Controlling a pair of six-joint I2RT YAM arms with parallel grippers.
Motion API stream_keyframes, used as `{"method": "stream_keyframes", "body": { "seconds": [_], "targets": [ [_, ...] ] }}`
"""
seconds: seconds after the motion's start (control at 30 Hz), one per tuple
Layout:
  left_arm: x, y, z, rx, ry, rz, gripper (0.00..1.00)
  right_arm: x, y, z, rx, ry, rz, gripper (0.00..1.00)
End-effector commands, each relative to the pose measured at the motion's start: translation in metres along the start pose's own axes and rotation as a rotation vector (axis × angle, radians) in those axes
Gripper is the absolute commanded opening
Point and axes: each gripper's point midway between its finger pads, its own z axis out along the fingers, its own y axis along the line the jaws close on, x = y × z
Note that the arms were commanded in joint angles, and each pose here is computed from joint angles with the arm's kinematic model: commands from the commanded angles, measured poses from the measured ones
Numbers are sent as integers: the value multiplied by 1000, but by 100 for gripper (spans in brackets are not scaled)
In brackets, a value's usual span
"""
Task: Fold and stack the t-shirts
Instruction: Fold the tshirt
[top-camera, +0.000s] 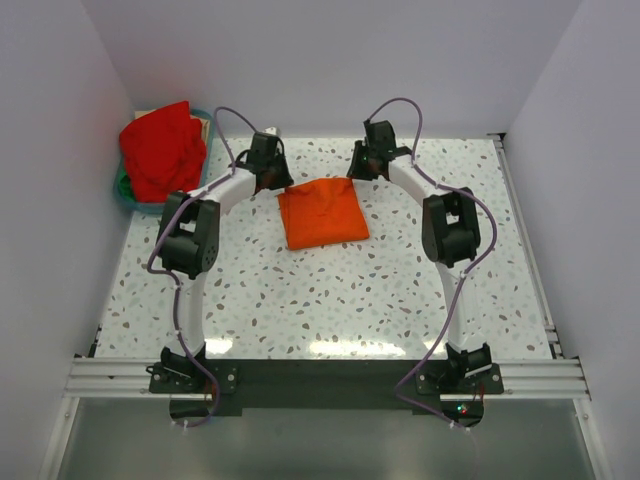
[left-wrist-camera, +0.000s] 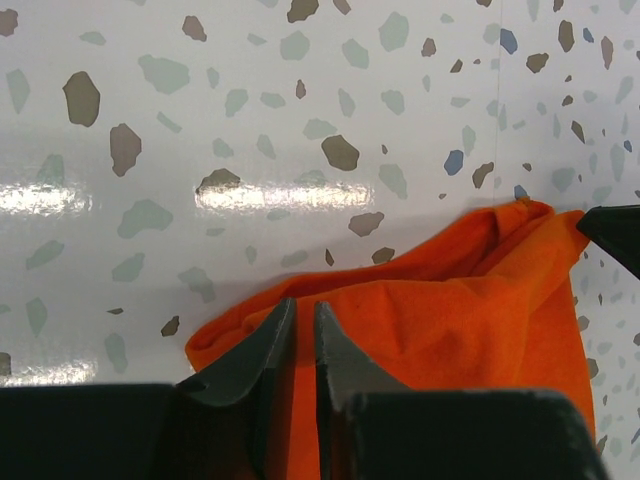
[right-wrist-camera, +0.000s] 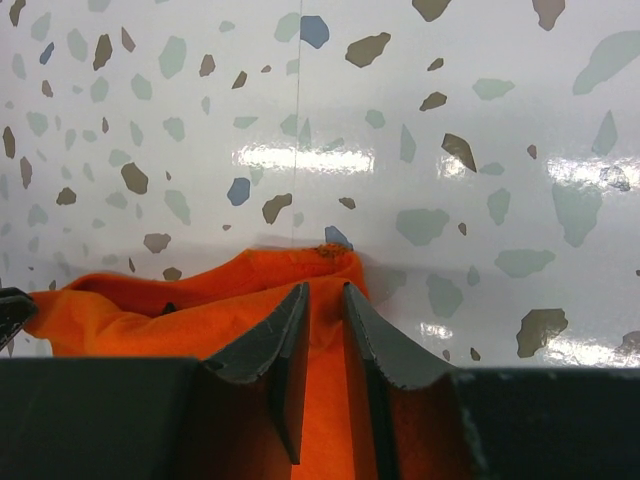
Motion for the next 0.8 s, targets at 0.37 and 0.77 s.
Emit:
{"method": "stream_keyframes", "body": {
  "seconds": [0.37, 0.77],
  "targets": [
    [-12, -5, -17, -21, -35, -6, 38, -10, 5, -1, -7, -24, -2, 23],
    [-5, -1, -21, -68, -29, -7, 44, -7, 4, 3, -5, -16, -7, 22]
  ]
}}
